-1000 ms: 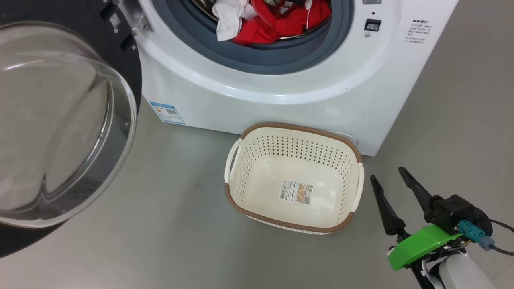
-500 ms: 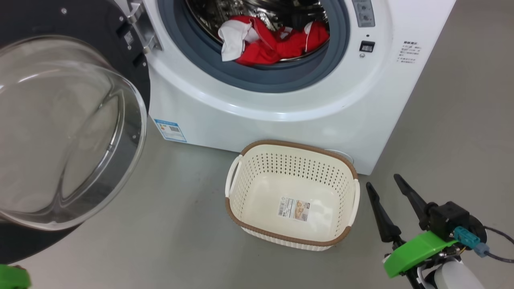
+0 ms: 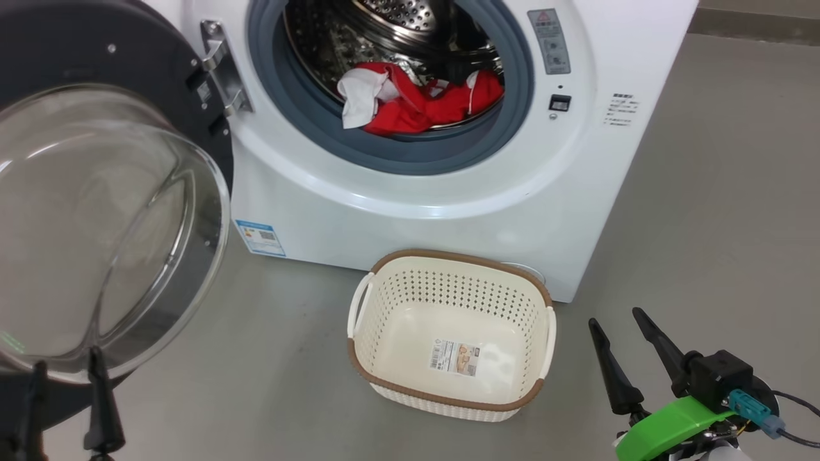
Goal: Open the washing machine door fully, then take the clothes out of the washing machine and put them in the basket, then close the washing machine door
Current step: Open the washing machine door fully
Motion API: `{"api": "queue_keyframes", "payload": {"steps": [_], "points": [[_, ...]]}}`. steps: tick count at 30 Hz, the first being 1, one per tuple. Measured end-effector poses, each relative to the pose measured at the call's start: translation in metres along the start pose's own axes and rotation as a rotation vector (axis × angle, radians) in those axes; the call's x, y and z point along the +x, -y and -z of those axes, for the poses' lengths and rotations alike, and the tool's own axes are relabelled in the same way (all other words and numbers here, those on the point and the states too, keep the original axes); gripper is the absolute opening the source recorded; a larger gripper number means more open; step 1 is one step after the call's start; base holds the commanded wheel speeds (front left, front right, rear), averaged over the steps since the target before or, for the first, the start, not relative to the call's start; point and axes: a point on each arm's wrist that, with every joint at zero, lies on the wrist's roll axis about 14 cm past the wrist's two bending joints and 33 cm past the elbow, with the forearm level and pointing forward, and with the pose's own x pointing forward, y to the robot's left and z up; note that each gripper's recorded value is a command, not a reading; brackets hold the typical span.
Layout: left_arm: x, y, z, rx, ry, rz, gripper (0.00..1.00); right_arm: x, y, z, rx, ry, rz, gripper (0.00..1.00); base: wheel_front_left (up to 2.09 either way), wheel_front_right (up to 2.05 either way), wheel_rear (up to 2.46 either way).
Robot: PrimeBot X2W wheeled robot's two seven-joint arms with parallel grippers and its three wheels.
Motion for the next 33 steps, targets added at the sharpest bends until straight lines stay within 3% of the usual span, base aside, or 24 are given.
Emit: {"api": "queue_keyframes", "payload": {"steps": [13, 33], "points": [[0.005, 0.066, 0.003, 0.003, -0.012, 0.231, 1.0, -0.022, 0.03, -0.01, 0.008, 0.035, 0.107, 1.0, 0.0, 0.0, 0.0], [0.001, 0.174, 0.037, -0.071, -0.12, 0.541, 1.0, -0.09, 0.105, -0.023, 0.026, 0.098, 0.391, 1.0, 0.0, 0.0, 0.0]]}}
